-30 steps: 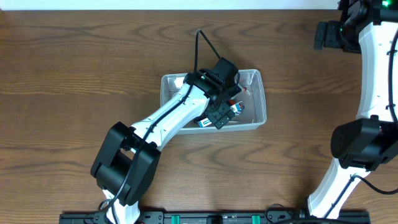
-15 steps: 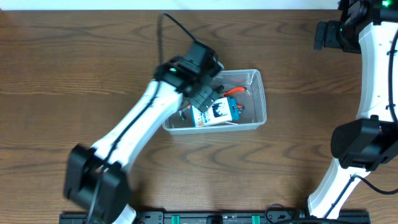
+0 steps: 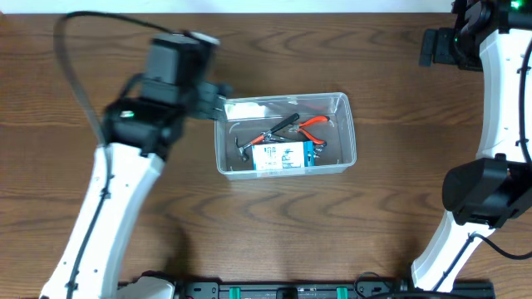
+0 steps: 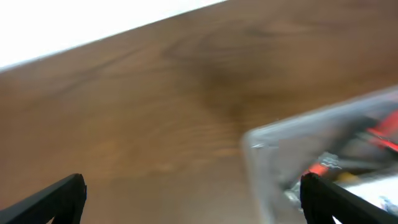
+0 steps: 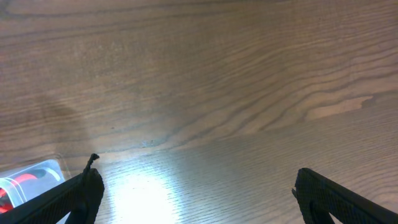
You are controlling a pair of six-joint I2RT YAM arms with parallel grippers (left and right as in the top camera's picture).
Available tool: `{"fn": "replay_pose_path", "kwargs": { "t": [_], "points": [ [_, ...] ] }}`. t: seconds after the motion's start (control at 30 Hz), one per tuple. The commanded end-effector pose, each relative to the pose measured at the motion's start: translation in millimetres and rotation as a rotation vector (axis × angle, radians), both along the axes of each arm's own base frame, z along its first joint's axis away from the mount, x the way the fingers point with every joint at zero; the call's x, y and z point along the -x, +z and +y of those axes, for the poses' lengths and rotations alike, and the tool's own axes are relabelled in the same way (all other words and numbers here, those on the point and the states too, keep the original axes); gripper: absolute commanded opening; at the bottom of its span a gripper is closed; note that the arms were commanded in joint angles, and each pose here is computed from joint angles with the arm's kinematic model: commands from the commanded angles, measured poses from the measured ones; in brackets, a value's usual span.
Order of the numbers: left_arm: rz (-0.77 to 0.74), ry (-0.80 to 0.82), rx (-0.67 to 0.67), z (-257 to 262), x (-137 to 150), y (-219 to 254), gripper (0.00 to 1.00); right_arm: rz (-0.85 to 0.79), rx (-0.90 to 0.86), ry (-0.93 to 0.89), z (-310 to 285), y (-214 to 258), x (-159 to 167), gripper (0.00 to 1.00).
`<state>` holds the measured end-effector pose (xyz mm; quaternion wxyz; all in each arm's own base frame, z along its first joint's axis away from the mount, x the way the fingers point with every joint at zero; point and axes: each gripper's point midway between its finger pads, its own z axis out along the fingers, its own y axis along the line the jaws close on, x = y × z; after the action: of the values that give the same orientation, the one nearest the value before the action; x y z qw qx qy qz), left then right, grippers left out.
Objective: Pack container
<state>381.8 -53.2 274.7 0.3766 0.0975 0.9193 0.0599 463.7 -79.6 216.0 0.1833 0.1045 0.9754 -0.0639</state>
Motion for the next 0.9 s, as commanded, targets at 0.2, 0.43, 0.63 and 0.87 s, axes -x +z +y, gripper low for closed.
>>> {"fn": "replay_pose_path", "kwargs": {
  "t": [0.2,0.43,0.63,0.87],
  "points": [
    [-0.053,0.471,0.052,124.8,8.7,13.0,0.98,-0.011,0.009,0.000,-0.9,4.2,-1.3,0.99],
    [-0.054,0.501,0.050,136.1,11.1,13.1,0.98,-0.011,0.009,0.000,-0.9,4.2,-1.3,0.99],
    [-0.053,0.501,0.050,136.1,11.1,13.0,0.98,-0.011,0.009,0.000,-0.9,4.2,-1.3,0.99],
    [-0.053,0.501,0.050,136.1,11.1,13.0,0.98,-0.011,0.009,0.000,-0.9,4.2,-1.3,0.99]
  ]
}}
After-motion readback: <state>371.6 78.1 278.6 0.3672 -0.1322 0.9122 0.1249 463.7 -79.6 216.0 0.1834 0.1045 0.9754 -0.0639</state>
